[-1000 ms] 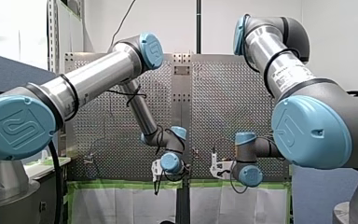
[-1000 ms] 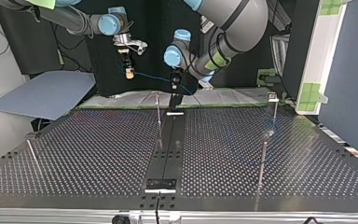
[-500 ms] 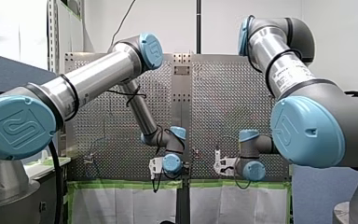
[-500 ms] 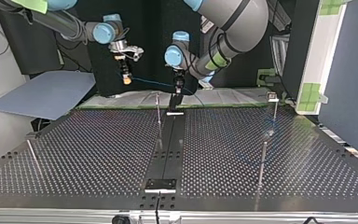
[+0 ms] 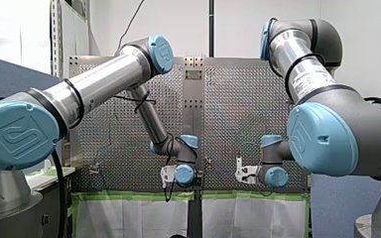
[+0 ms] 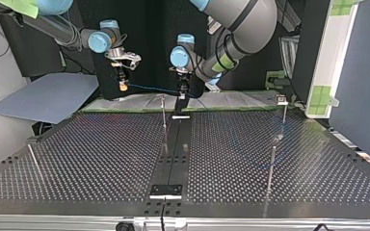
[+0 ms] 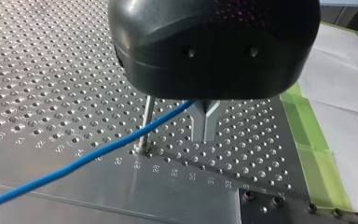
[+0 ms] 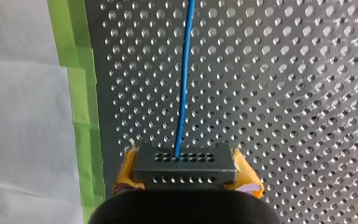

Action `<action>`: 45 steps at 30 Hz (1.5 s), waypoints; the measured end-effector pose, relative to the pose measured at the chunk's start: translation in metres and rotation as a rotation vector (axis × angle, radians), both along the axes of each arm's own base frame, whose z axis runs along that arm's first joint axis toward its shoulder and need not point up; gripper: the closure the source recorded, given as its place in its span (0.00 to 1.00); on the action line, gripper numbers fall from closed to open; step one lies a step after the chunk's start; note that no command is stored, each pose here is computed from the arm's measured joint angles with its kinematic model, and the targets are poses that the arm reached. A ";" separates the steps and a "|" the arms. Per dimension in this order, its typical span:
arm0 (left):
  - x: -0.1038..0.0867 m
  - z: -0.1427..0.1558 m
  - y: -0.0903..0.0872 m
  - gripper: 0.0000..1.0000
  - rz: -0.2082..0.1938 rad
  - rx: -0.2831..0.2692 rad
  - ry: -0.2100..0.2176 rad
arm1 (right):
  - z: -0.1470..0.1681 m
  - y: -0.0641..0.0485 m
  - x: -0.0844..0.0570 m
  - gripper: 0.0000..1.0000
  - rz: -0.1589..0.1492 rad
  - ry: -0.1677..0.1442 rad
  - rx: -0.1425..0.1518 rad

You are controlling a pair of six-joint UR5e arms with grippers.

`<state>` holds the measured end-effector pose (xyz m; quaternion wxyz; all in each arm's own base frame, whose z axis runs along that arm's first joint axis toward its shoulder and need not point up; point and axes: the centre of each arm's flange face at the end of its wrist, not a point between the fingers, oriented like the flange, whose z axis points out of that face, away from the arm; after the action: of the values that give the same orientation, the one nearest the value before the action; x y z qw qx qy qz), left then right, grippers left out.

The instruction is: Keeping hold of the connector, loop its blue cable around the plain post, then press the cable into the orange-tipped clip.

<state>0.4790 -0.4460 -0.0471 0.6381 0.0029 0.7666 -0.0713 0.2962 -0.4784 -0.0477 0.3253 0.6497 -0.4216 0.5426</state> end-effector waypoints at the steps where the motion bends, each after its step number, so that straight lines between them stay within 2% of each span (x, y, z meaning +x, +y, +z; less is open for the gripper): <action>1: 0.001 0.000 0.000 1.00 -0.004 -0.003 -0.003 | 0.000 -0.001 -0.001 1.00 -0.001 0.000 0.000; 7: 0.007 0.003 -0.003 1.00 -0.035 -0.025 -0.024 | 0.000 -0.005 -0.008 1.00 -0.011 -0.004 0.002; 14: 0.015 0.006 -0.003 1.00 -0.046 -0.037 -0.029 | 0.000 -0.008 -0.013 1.00 -0.020 -0.005 0.002; 28: 0.039 0.021 -0.012 1.00 -0.089 -0.060 -0.033 | 0.006 -0.022 -0.013 1.00 -0.020 -0.011 -0.017; 37: 0.065 0.040 -0.018 1.00 -0.105 -0.068 -0.027 | 0.014 -0.041 -0.011 1.00 -0.017 -0.010 -0.022; 45: 0.086 0.057 -0.019 1.00 -0.093 -0.086 -0.038 | 0.030 -0.069 -0.003 1.00 0.008 -0.020 -0.049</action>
<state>0.5651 -0.4654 0.0095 0.6482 0.0124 0.7495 -0.1335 0.2930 -0.5477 -0.0175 0.3348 0.6379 -0.4086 0.5605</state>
